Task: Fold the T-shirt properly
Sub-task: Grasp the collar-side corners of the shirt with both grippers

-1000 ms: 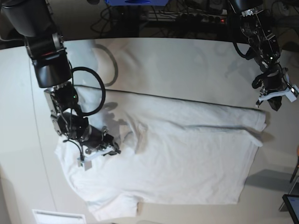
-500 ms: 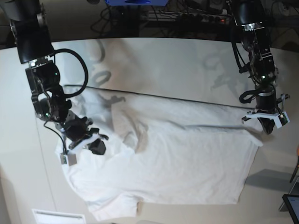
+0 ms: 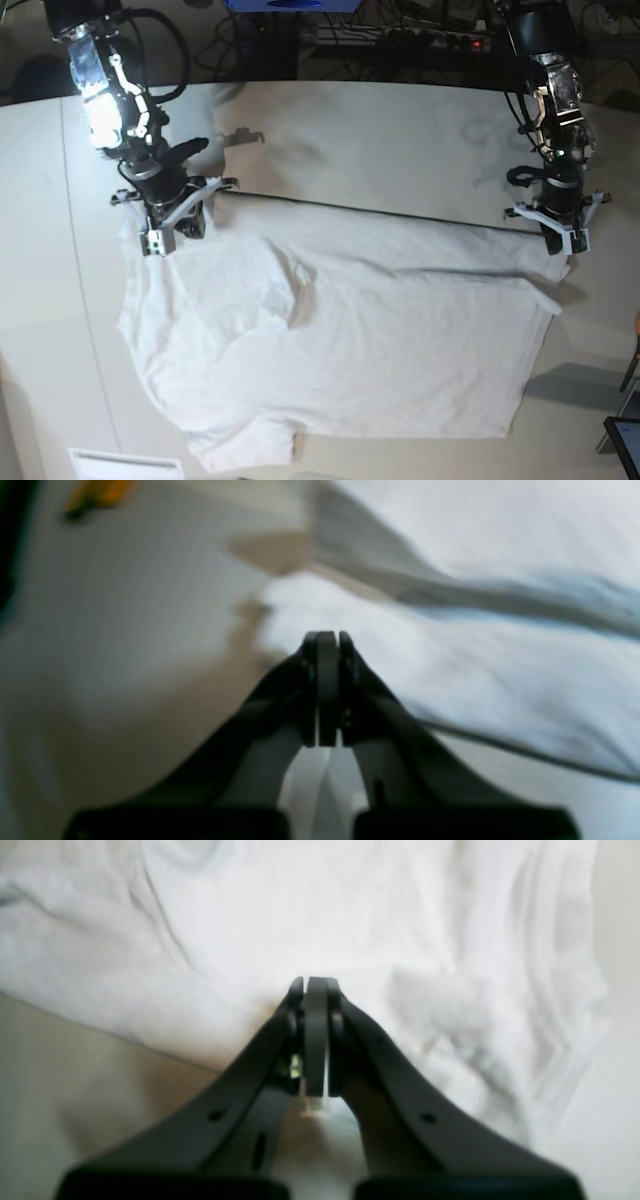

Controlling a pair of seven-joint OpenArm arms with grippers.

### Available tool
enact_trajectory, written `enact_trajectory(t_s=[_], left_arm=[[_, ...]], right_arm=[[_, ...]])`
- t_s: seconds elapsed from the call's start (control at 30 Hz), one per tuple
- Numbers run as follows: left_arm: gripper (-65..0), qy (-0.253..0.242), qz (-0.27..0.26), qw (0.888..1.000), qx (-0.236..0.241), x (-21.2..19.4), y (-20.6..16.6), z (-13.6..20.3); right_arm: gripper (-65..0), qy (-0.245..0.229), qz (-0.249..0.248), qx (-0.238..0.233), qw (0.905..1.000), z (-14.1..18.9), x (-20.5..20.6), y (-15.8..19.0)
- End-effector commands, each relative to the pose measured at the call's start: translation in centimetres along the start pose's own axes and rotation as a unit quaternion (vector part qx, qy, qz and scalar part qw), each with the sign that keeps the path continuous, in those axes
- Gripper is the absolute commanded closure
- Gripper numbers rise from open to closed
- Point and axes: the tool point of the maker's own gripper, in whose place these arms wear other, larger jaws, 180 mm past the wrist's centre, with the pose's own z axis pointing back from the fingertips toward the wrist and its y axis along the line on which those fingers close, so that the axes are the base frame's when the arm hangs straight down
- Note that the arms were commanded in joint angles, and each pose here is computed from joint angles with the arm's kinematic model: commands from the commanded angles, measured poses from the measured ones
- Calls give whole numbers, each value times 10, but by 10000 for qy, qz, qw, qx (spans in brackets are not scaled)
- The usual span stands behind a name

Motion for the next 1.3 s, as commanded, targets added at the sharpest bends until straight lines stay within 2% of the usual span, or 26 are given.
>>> enact_trajectory(t_s=[0.0, 0.17, 0.33, 0.57, 0.8, 1.1, 1.27], left_arm=[[0, -363, -56, 9993, 10, 26, 7, -4], [0, -380, -118, 9988, -296, 32, -1, -15], [0, -538, -182, 9981, -226, 52, 7, -22], [0, 43, -750, 9971, 73, 24, 20, -44], [0, -158, -479, 9987, 21, 44, 12, -53], [0, 144, 32, 9999, -23, 40, 6, -87], [0, 34, 165, 9998, -91, 56, -6, -96]], right_arm=[[-3, -348, 111, -61, 9993, 0, 20, 0], [-3, -197, 474, -428, 9978, -10, 3, -2], [-3, -24, 542, -554, 9970, -17, -11, -5], [-3, -38, 535, -546, 9971, -17, -10, -4], [-3, -39, 528, -507, 9973, -17, -10, -1], [-3, -48, 494, -504, 9975, -17, -10, 0], [-3, -15, 500, -498, 9975, -17, -12, 1]])
